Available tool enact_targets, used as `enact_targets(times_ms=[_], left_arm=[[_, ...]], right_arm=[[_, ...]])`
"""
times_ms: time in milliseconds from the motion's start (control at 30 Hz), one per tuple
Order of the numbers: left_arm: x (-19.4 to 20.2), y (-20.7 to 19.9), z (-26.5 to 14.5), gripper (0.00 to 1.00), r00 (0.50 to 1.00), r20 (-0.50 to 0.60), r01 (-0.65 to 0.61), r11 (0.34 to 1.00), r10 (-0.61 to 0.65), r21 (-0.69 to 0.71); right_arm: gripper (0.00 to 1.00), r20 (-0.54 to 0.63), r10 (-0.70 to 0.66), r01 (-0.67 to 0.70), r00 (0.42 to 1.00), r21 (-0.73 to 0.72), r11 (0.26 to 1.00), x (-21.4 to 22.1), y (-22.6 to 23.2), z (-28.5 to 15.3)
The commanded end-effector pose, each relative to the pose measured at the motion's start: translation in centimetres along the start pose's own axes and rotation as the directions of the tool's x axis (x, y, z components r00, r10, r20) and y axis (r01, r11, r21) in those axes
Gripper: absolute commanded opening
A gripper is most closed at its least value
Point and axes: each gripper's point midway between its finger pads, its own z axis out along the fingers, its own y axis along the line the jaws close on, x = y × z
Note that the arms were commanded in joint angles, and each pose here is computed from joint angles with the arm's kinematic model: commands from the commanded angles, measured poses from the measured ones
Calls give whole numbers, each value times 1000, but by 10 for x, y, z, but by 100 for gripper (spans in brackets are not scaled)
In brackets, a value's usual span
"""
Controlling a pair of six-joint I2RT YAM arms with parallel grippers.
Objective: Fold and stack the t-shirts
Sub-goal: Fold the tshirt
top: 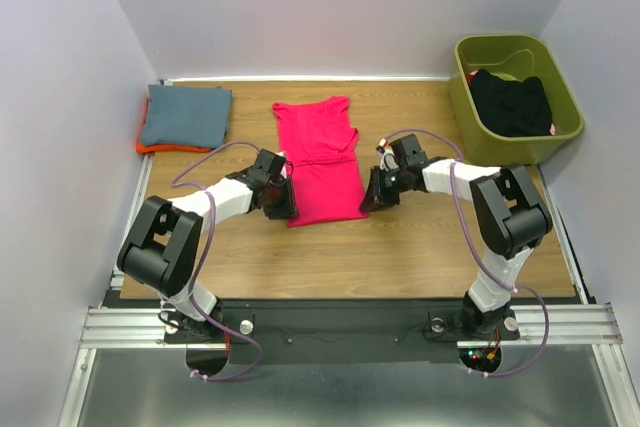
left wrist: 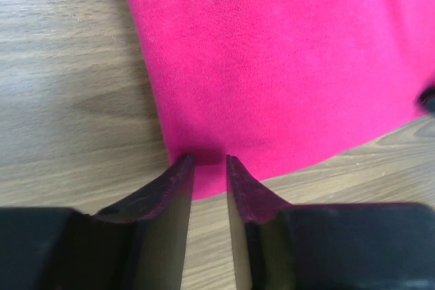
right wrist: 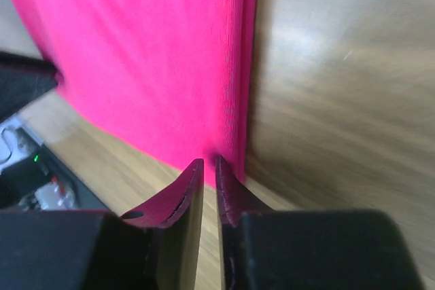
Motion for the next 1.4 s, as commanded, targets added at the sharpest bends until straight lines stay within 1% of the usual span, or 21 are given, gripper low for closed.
enact_targets(times_ms=[0,67,100,167,200,267,300,367,400,500,567,633,667,733,867,967,1033,1133,1200,1233,1367], left_arm=[[-25,-7,-22,41,995,91,-35,999,36,-11],[-46,-19,-30,42,988,151,-47,999,45,7],[-57,-21,-31,45,982,181,-47,999,44,13],[-87,-25,-35,48,968,249,-36,999,29,22],[-94,-23,-31,48,966,256,-28,999,23,16],[-116,-27,-31,49,957,291,-16,999,6,34],[-124,-24,-23,49,958,287,-7,999,-7,46],[-142,-30,-21,50,951,308,-18,998,-3,65],[-146,-31,-17,50,952,306,-19,997,-4,72],[-155,-28,-1,49,959,281,-7,996,-17,84],[-154,-23,11,47,966,256,7,996,-30,91],[-152,-21,19,46,969,244,15,995,-38,95],[-150,-18,23,46,971,237,23,996,-44,92],[-149,-15,30,45,971,232,35,995,-55,93],[-142,-2,46,44,974,204,81,993,-98,91],[-133,9,54,44,976,184,108,992,-118,64],[-128,14,57,44,977,175,116,992,-123,51],[-113,18,62,44,982,131,128,991,-133,49],[-105,17,64,44,985,102,136,989,-141,56],[-94,16,64,44,988,63,140,988,-144,59],[-64,6,58,45,993,-5,121,990,-121,66]], right_arm=[[20,202,-119,115,972,31,993,-70,28,-25],[20,247,-142,138,959,33,990,-92,36,-25],[21,302,-170,167,938,36,985,-115,48,-32],[22,330,-186,180,926,47,982,-137,50,-25],[22,375,-208,206,903,46,977,-160,62,-30],[22,403,-210,209,891,46,977,-179,65,-27],[22,420,-206,214,884,29,976,-195,71,-22],[22,431,-196,217,881,1,976,-206,76,-16],[22,415,-191,227,890,-40,973,-207,79,-5],[22,408,-168,242,897,-138,960,-208,94,2],[22,382,-145,218,913,-155,964,-197,86,11],[22,404,-171,255,899,-164,953,-195,88,9],[22,386,-172,250,906,-163,954,-187,82,14],[22,380,-194,283,905,-195,939,-180,84,14],[22,382,-164,263,909,-223,939,-176,66,26],[21,374,-112,212,921,-236,948,-175,40,33],[21,377,-51,150,925,-238,960,-175,14,39],[21,343,36,45,939,-228,973,-168,-19,46],[21,322,79,-12,944,-205,979,-161,-29,47],[21,304,100,-43,947,-187,981,-154,-34,46],[21,279,130,-85,951,-168,982,-134,-31,32]])
